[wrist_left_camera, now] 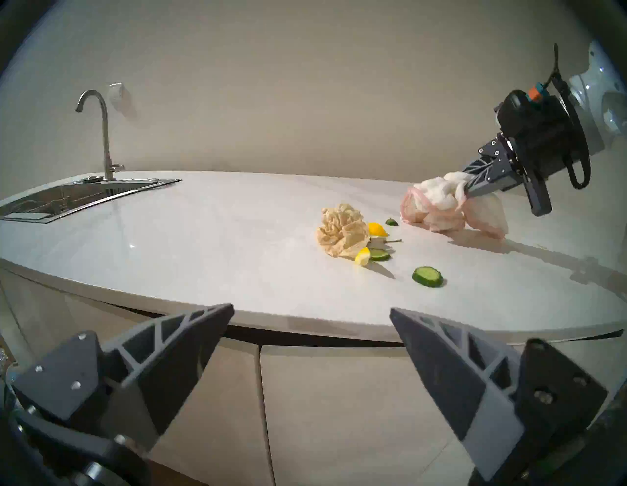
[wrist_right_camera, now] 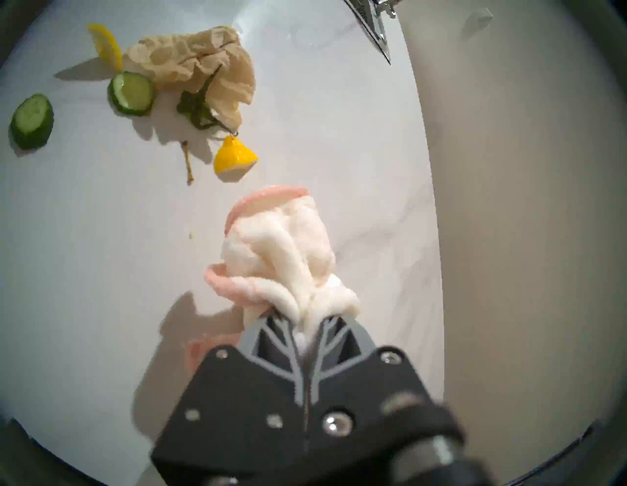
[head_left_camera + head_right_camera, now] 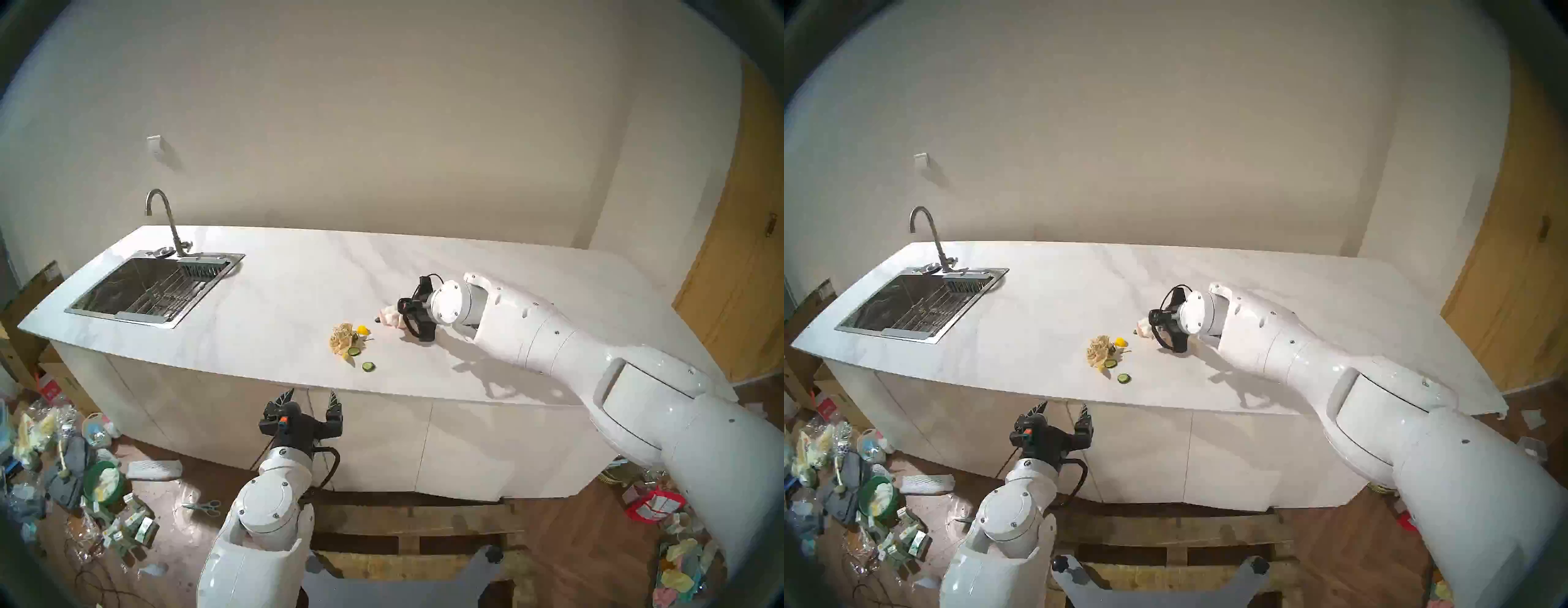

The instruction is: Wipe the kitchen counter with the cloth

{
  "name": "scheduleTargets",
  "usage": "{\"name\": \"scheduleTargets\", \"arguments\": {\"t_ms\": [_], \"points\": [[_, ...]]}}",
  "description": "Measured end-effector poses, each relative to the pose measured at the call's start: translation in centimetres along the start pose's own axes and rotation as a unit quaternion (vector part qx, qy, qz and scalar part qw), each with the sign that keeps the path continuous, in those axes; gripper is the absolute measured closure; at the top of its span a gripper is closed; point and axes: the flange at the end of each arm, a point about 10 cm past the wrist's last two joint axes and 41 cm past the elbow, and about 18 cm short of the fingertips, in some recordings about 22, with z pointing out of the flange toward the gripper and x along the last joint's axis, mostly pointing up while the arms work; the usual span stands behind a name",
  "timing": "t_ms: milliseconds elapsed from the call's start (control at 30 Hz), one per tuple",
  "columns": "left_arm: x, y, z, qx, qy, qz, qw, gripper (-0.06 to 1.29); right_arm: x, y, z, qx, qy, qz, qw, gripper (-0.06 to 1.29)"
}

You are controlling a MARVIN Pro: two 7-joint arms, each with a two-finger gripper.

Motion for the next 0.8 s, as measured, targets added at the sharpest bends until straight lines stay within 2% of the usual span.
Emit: {"name": "scheduleTargets", "arguments": {"t_ms": [133,300,467,800], "points": [[0.0,0.0,0.0,0.0,0.0,0.0,1.0,-0.02,0.0,-0.1,0.4,-0.02,-0.005,0.002,0.9998,1.25],[0.0,0.0,0.0,0.0,0.0,0.0,1.0,-0.02,-0.1,-0.2,0.9,-0.027,-0.009,0.004,0.9996,1.25],[0.0,0.0,0.0,0.0,0.0,0.0,1.0,-0.02,0.7,-0.6,1.3,-0.021,0.0,-0.001,0.9998,1.25],[0.0,0.0,0.0,0.0,0.0,0.0,1.0,-0.02,3.7,-1.4,1.4,0.012,0.035,-0.021,0.9991,1.25]]}}
